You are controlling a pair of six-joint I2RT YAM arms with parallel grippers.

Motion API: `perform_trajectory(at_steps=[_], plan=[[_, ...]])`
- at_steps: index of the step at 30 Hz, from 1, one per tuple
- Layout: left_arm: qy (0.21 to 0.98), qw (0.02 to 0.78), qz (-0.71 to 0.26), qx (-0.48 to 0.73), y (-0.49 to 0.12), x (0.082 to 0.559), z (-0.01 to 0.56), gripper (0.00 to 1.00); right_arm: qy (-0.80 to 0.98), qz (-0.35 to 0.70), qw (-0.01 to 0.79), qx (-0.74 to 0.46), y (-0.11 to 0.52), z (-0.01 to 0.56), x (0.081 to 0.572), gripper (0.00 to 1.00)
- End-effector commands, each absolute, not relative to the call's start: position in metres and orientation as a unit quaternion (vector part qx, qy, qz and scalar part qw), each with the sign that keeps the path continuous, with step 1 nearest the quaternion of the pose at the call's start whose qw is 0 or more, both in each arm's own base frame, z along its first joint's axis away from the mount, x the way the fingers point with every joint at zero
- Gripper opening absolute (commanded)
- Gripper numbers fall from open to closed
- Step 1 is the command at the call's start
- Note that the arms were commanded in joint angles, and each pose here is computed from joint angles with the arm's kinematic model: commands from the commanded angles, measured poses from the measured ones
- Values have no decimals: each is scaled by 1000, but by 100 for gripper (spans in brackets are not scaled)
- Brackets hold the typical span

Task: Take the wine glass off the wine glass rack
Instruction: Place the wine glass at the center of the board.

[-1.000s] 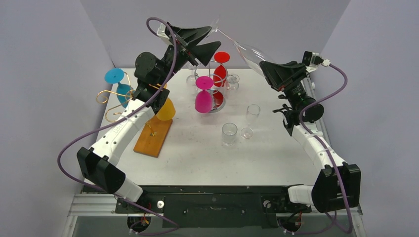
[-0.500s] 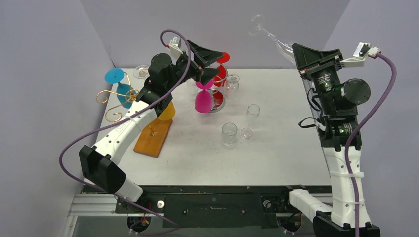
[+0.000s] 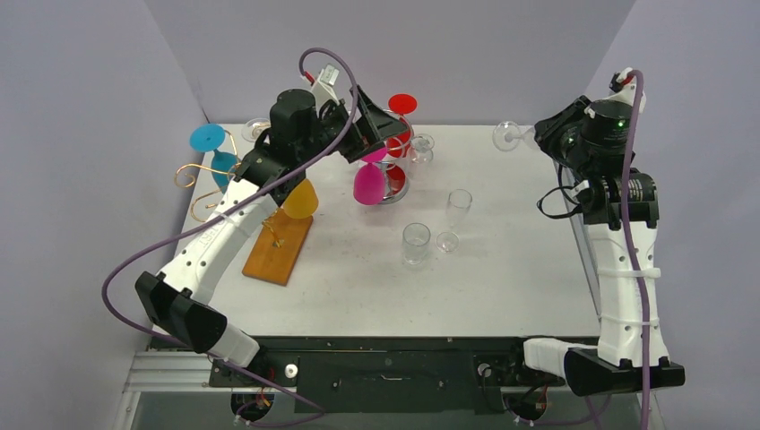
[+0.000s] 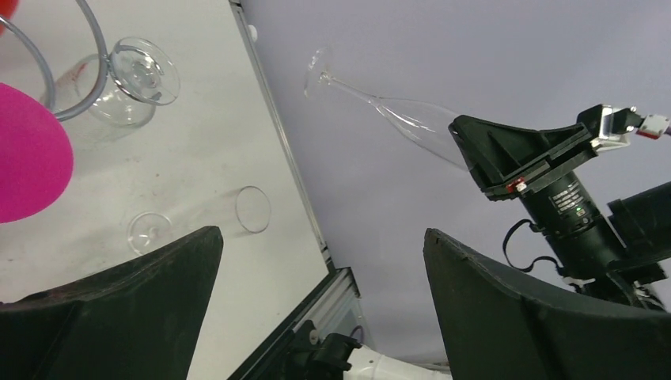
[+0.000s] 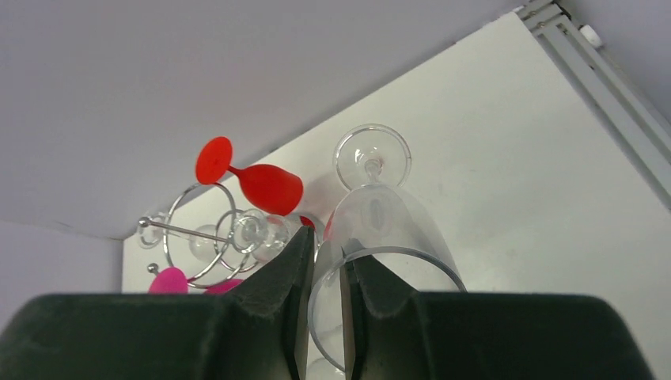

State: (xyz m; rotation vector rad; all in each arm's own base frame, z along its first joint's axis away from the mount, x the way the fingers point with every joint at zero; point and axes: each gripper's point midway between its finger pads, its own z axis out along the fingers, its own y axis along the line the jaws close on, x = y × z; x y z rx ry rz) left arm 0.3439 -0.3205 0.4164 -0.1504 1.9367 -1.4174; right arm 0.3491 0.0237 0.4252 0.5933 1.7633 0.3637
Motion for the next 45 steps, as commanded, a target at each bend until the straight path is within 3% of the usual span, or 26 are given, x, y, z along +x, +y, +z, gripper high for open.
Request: perform_trajectory(at_steps=[1, 8, 22, 45], plan=[[764, 413, -496, 8, -303, 323, 433, 96, 790, 96, 555, 243, 9, 413, 341, 0], [794, 435, -423, 44, -283, 307, 405, 96, 840, 56, 487, 233, 7, 360, 345, 0], [808, 444, -381, 70, -260, 285, 369, 96, 917, -5, 362, 166, 39, 277, 341, 0], [805, 446, -383, 80, -259, 282, 368, 96, 945, 12, 289, 153, 59, 199, 374, 0]])
